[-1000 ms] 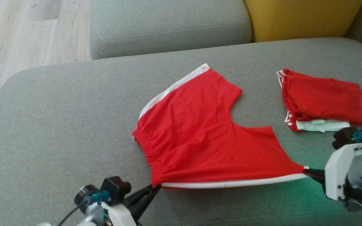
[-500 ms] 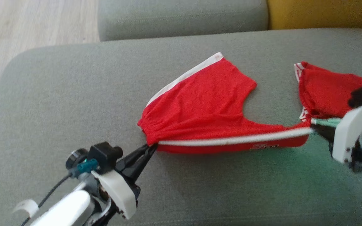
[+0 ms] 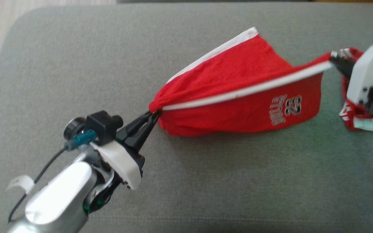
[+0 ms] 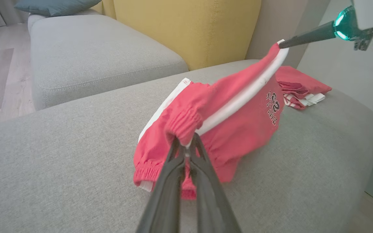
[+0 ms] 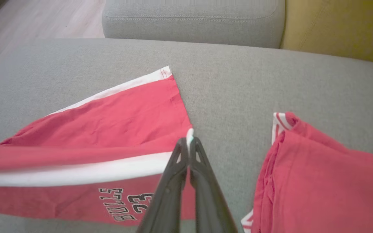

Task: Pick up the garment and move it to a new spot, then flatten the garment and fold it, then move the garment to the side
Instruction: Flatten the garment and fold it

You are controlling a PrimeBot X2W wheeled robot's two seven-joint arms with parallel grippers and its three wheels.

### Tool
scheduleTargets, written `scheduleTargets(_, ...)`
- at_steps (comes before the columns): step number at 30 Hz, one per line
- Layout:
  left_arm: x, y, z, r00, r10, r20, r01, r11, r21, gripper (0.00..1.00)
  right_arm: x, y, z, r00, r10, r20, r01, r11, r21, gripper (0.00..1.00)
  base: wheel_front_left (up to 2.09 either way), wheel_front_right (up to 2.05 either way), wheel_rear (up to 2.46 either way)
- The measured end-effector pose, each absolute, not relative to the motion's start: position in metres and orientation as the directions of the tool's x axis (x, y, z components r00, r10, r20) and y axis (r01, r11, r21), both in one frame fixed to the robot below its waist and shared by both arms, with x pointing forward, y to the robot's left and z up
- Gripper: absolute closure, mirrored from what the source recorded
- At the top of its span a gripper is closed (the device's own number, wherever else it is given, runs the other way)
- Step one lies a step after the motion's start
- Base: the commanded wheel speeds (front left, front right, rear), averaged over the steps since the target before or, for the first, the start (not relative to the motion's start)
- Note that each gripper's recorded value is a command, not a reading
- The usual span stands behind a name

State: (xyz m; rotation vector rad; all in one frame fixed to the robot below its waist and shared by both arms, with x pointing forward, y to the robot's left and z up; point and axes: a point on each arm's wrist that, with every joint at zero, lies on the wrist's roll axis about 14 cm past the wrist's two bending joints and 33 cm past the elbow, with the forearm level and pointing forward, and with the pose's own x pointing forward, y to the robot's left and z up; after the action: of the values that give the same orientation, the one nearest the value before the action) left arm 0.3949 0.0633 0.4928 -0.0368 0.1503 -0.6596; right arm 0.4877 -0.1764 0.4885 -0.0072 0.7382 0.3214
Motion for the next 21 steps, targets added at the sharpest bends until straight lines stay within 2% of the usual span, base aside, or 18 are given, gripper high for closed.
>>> scheduleTargets(9,0.429,0.082,0.471,0.822,-0.548,-0.158,0.537,0.837,-0.108,1.0,0.551,-0.144,0.477,0.69,0.297,-0.66,-0.36,0.932,0.044,1.0,0.0,0.0,0.0)
scheduleTargets(21,0.452,0.098,0.441,0.843,-0.496,-0.209,0.479,0.868,-0.128,1.0,0.604,-0.112,0.446,0.677,0.301,-0.671,-0.416,0.909,-0.012,1.0,0.0,0.0,0.0)
